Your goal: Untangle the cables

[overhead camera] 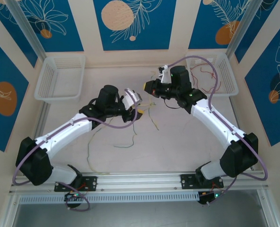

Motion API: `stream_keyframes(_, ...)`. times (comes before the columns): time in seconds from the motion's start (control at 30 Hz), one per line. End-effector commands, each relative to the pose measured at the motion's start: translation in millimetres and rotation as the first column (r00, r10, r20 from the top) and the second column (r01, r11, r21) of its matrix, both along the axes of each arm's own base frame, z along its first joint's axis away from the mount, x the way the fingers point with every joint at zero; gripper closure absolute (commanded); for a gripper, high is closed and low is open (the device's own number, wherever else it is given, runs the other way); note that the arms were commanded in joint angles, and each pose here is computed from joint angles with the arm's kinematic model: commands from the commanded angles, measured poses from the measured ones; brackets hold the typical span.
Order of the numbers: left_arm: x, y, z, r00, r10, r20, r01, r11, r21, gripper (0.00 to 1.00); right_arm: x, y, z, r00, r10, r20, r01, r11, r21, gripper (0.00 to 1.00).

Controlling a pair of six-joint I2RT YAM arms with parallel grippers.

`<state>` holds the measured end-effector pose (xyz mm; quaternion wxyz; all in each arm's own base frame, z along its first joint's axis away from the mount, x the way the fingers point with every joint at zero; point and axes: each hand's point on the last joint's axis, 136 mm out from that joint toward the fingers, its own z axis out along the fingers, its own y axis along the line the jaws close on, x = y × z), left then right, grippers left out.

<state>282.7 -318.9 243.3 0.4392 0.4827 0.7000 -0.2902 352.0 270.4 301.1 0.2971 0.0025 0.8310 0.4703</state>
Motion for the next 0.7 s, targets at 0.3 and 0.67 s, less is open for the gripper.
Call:
stream_keyframes(0.3,11,31,44,0.969,0.213,0.121,-0.208,0.976,-0.057,0.0,25,-46,-21,0.968,-0.25,-0.021,0.248,0.967,-0.061,1.0)
stream_keyframes(0.67,-24,-23,15,0.988,0.061,-0.144,-0.073,0.994,-0.076,0.22,19,-52,-7,0.954,-0.296,-0.042,0.296,0.955,-0.004,1.0)
